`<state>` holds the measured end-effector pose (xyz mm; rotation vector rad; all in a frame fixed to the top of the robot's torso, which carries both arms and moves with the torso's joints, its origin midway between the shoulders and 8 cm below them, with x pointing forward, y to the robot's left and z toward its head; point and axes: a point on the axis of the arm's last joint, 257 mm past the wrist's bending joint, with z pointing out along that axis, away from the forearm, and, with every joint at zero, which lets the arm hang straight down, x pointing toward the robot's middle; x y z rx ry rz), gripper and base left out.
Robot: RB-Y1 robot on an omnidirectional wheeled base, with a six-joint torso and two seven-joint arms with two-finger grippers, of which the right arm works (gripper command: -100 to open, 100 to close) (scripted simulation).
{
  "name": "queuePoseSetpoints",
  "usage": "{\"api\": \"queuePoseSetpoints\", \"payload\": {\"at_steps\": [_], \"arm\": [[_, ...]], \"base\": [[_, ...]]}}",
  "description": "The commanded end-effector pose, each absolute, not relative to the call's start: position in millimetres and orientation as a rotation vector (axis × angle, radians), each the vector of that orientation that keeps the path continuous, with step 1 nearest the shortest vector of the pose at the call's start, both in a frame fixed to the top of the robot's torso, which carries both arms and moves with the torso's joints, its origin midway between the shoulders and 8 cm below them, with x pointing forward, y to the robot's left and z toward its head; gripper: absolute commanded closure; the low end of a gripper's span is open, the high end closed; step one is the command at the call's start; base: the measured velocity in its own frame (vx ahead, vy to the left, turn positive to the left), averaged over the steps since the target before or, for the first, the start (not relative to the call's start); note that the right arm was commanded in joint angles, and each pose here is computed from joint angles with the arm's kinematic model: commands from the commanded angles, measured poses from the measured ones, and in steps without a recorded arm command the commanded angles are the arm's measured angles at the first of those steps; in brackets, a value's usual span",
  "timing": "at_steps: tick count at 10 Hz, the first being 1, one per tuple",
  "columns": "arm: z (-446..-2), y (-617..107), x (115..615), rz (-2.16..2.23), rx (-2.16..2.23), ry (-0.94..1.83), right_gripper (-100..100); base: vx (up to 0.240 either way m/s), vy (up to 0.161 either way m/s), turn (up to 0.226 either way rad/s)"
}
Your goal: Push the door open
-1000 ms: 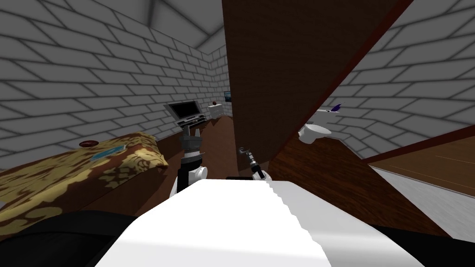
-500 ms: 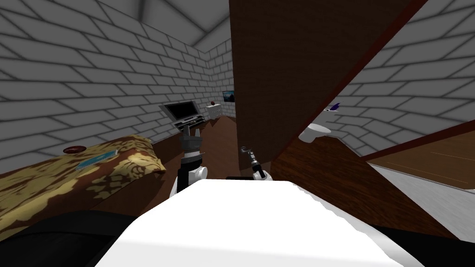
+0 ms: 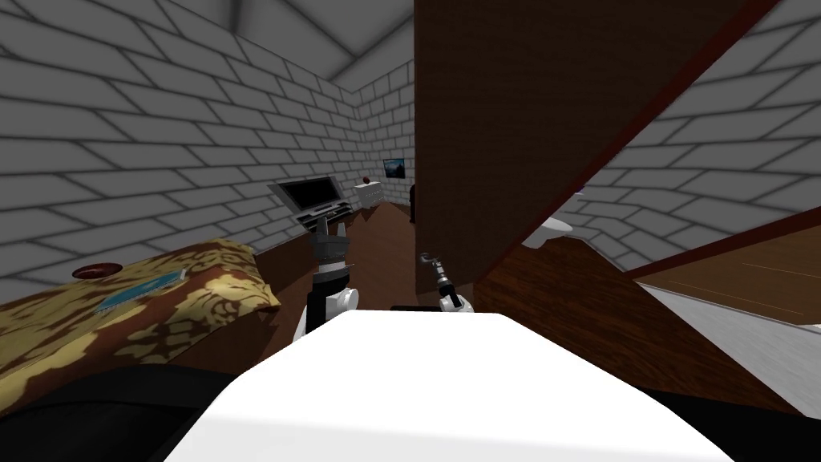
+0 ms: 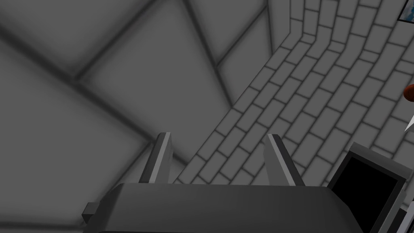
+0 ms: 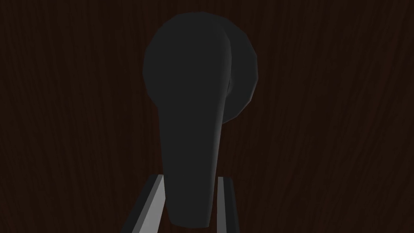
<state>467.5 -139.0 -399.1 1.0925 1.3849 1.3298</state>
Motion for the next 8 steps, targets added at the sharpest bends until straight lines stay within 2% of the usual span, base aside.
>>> {"api": "queuePoseSetpoints", "payload": {"at_steps": [1, 5, 8], "arm": [[-392.9, -150.7, 473.3, 1.315, 1.097, 1.354, 100], [-391.9, -163.0, 477.3, 1.292, 1.135, 1.309, 100], [-392.9, -186.3, 479.8, 1.255, 1.151, 1.282, 100]], "base": [[0.163, 0.145, -0.059], [0.16, 0.15, -0.071], [0.112, 0.074, -0.049]]}}
